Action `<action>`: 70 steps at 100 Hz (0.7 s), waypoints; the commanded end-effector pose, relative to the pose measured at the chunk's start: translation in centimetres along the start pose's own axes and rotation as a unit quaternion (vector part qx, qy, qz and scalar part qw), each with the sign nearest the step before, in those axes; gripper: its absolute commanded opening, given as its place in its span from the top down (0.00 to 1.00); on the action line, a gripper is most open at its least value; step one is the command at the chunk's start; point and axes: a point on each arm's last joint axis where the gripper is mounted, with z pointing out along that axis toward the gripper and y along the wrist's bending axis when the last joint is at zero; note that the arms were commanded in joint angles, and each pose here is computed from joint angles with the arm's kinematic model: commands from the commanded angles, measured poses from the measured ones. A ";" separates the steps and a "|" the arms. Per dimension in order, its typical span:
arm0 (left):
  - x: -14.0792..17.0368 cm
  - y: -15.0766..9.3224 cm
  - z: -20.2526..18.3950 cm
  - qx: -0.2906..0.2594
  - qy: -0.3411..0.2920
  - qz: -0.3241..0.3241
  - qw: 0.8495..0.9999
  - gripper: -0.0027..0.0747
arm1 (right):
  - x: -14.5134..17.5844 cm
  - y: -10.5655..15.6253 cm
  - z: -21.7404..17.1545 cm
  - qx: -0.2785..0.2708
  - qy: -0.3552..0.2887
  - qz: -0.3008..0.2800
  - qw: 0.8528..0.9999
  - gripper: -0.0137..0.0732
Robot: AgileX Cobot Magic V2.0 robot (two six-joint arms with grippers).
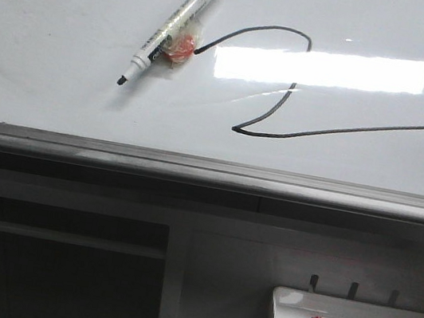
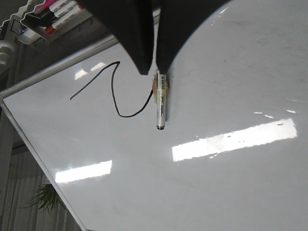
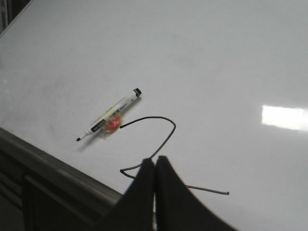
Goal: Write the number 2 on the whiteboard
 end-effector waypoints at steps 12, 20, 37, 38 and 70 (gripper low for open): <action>0.1 0.2 0.3 -0.010 -0.013 -0.007 1.000 0.99 | -0.9 -0.6 0.0 0.028 -0.020 0.004 0.999 0.93; 0.5 0.2 0.5 -0.010 -0.006 -0.008 1.000 0.99 | -0.9 -0.6 0.0 0.028 -0.020 0.004 0.999 0.93; 1.7 0.2 0.7 -0.010 0.012 -0.010 1.000 0.99 | -0.9 -0.6 0.0 0.028 -0.020 0.004 0.999 0.93; 1.7 0.2 0.7 -0.010 0.012 -0.010 1.000 0.99 | -0.9 -0.6 0.0 0.028 -0.020 0.004 0.999 0.93; 5.0 1.8 1.4 -0.117 -0.020 0.091 0.989 0.99 | -0.9 -0.6 0.0 0.028 -0.020 0.004 0.999 0.93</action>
